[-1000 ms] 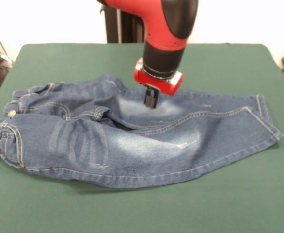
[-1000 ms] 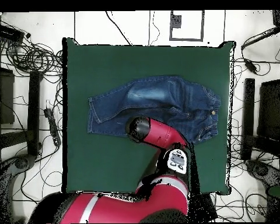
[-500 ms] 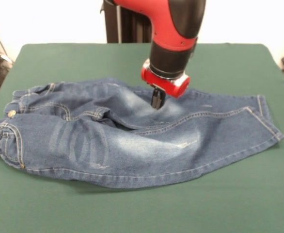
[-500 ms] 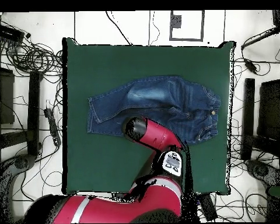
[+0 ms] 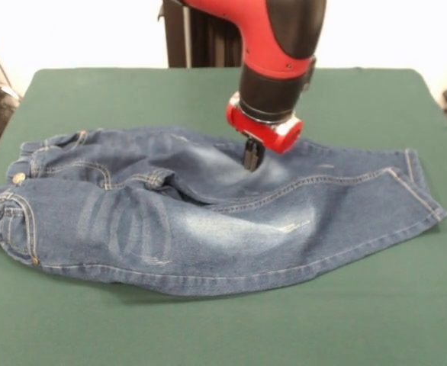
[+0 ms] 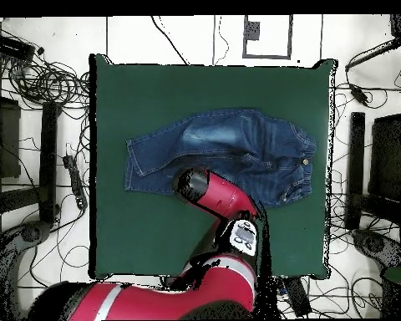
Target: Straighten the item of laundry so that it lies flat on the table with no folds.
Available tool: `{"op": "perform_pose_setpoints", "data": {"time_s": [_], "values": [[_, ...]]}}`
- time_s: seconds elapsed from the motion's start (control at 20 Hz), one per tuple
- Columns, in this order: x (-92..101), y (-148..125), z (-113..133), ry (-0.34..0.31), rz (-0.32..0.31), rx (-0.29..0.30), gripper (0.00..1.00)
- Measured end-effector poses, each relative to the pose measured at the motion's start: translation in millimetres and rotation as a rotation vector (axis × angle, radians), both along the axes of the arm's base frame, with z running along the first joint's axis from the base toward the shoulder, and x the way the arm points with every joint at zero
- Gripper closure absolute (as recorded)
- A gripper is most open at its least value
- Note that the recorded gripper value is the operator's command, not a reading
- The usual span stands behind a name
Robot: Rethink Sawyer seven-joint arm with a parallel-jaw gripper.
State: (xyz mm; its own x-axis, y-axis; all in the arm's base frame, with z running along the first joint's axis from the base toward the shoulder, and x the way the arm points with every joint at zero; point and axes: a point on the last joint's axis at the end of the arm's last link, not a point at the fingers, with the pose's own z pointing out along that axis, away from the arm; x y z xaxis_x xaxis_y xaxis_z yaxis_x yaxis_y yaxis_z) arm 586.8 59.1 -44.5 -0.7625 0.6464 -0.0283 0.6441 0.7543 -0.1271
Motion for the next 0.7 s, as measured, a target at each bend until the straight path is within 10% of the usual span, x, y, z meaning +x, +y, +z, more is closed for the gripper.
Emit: {"op": "perform_pose_setpoints", "data": {"time_s": [0.7], "values": [[-6.1,82.9,-0.5,-0.024,-0.018,0.014,1.00]]}}
